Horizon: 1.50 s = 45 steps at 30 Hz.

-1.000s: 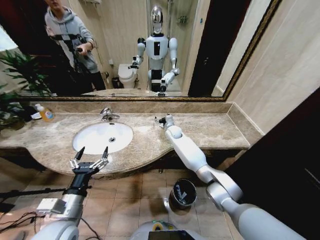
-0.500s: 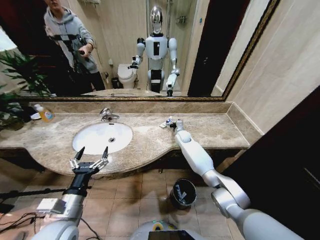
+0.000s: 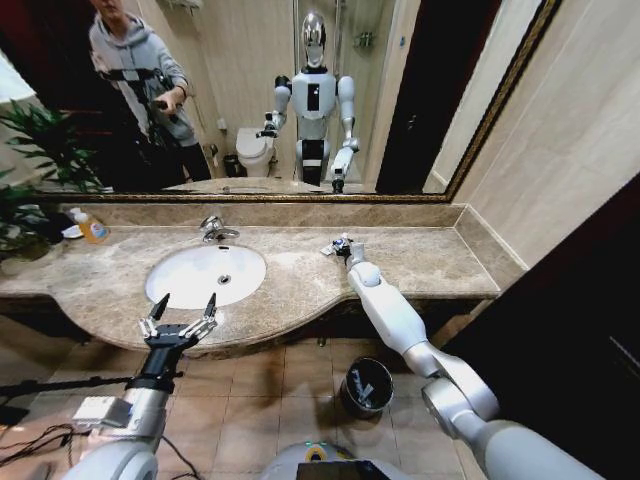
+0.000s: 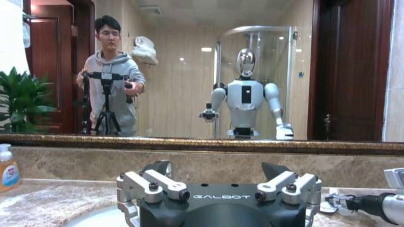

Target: Pick up the trash from the sink and place it in the trash bin.

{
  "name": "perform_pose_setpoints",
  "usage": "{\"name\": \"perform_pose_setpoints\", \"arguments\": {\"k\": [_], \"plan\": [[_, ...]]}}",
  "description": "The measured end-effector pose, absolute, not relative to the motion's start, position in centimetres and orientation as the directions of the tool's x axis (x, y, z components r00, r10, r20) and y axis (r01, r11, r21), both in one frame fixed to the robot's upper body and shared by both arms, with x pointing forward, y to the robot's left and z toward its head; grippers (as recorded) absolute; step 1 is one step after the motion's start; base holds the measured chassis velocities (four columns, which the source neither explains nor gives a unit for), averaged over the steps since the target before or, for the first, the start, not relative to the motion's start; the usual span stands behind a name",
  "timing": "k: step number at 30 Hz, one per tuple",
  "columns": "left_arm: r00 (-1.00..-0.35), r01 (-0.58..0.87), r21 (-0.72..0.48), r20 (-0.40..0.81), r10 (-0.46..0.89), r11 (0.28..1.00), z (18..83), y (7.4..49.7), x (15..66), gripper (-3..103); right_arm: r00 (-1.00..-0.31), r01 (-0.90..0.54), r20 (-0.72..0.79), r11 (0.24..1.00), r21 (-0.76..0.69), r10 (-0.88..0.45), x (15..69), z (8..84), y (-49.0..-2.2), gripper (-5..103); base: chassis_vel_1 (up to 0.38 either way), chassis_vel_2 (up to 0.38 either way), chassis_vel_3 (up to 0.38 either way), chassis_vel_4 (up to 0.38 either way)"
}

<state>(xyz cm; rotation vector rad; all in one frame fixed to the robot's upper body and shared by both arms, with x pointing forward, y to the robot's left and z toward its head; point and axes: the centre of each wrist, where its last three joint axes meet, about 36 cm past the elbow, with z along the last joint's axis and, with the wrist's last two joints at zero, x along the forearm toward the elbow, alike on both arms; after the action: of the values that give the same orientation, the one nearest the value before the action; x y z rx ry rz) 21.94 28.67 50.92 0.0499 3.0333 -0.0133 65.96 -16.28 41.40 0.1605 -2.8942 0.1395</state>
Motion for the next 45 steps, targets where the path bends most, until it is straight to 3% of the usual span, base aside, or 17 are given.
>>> {"name": "perform_pose_setpoints", "arguments": {"k": [4,6,7,10,14,27,45], "plan": [[-0.994,0.033,-0.007,-0.108,0.032,0.999,50.9,28.7,21.9,100,-0.965,-0.122,0.244,0.989,-0.081,-0.099,65.8,41.3,-16.4,33,0.0,0.0,0.0,0.0],[-0.994,0.033,-0.007,-0.108,0.032,0.999,50.9,28.7,21.9,100,-0.965,-0.122,0.245,0.989,-0.081,-0.099,65.8,41.3,-16.4,33,0.0,0.0,0.0,0.0],[-0.994,0.033,-0.007,-0.108,0.032,0.999,50.9,28.7,21.9,100,-0.964,-0.122,0.246,0.989,-0.081,-0.098,65.8,41.2,-16.5,23,0.0,0.0,0.0,0.0],[-0.994,0.033,-0.007,-0.108,0.032,0.999,50.9,28.7,21.9,100,-0.964,-0.121,0.246,0.989,-0.081,-0.098,65.7,41.2,-16.5,18,0.0,0.0,0.0,0.0],[-0.994,0.033,-0.007,-0.108,0.032,0.999,50.9,28.7,21.9,100,-0.965,-0.122,0.243,0.989,-0.081,-0.099,65.6,41.3,-16.7,1,0.0,0.0,0.0,0.0],[-0.994,0.033,-0.007,-0.108,0.032,0.999,50.9,28.7,21.9,100,-0.969,-0.155,0.205,0.986,-0.062,-0.139,61.8,43.4,-18.0,0,0.0,0.0,0.0,0.0],[-0.994,0.034,-0.007,-0.108,0.033,0.999,50.9,28.7,21.9,100,-0.96,-0.239,0.177,0.966,-0.097,-0.219,40.1,46.8,-25.2,0,0.0,0.0,0.0,0.0]]}}
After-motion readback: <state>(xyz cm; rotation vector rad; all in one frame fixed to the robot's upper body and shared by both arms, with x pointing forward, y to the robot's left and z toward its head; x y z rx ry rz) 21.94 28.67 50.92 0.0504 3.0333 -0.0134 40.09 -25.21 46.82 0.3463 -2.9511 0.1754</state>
